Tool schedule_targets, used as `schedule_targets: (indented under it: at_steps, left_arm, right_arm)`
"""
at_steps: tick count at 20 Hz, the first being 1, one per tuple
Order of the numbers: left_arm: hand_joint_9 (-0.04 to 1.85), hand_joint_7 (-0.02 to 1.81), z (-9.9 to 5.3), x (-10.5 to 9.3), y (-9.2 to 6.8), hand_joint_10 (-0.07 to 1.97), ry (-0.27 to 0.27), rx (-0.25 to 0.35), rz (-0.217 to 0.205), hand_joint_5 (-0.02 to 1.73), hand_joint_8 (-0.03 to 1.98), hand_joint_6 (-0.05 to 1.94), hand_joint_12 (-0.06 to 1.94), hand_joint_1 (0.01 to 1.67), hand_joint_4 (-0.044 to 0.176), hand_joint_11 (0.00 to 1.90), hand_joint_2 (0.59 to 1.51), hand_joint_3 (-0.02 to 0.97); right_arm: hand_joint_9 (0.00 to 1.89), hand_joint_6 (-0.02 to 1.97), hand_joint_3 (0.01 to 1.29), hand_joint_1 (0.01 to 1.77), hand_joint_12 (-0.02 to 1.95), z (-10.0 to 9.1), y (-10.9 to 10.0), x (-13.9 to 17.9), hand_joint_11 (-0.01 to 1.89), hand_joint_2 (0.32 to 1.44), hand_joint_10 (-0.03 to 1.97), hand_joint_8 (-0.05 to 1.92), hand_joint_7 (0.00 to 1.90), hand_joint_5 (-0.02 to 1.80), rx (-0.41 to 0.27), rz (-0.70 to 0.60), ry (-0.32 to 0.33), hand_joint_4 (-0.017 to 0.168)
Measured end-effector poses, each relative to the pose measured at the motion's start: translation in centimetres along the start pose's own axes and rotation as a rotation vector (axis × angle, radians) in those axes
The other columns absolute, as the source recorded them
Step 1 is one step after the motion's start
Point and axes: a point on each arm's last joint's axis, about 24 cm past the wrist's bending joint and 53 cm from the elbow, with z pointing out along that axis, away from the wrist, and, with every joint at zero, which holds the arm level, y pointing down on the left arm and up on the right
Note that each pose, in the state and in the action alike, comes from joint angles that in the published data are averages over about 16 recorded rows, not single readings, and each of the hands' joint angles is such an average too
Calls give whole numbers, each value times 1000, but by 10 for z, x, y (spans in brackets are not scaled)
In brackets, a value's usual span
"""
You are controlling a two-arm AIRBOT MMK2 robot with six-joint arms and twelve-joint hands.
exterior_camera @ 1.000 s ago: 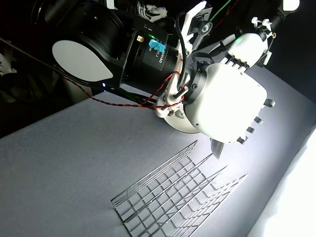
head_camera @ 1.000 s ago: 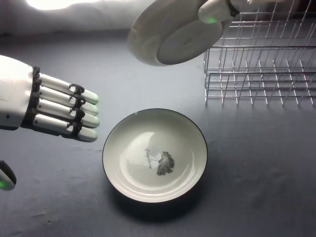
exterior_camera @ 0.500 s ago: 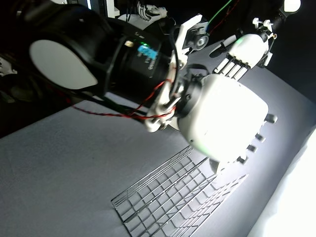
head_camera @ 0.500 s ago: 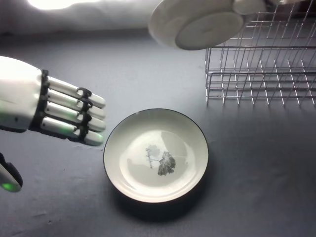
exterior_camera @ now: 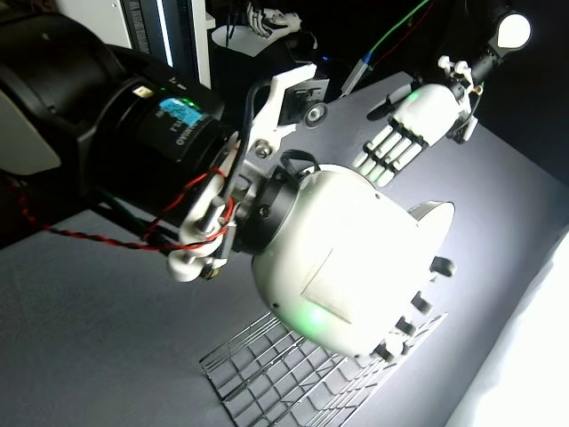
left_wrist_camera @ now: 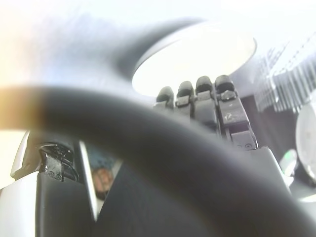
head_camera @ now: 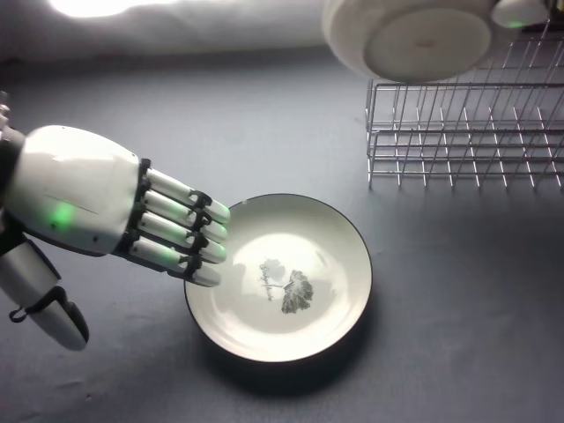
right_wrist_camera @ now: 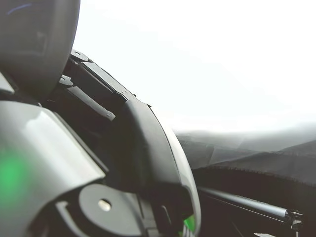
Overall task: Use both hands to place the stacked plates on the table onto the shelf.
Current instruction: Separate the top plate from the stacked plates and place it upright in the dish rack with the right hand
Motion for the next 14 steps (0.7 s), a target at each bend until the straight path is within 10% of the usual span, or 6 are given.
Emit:
schedule_targets:
  at_steps: [14]
  left_arm:
    - [18, 14, 9, 6, 17, 5, 31, -26, 35, 20, 11, 12, -7, 22, 2, 13, 1120, 6]
  right_arm:
    - [710, 647, 13, 1292, 1230, -11, -45, -24, 475, 1077, 775, 536, 854, 745, 75, -119, -44, -5]
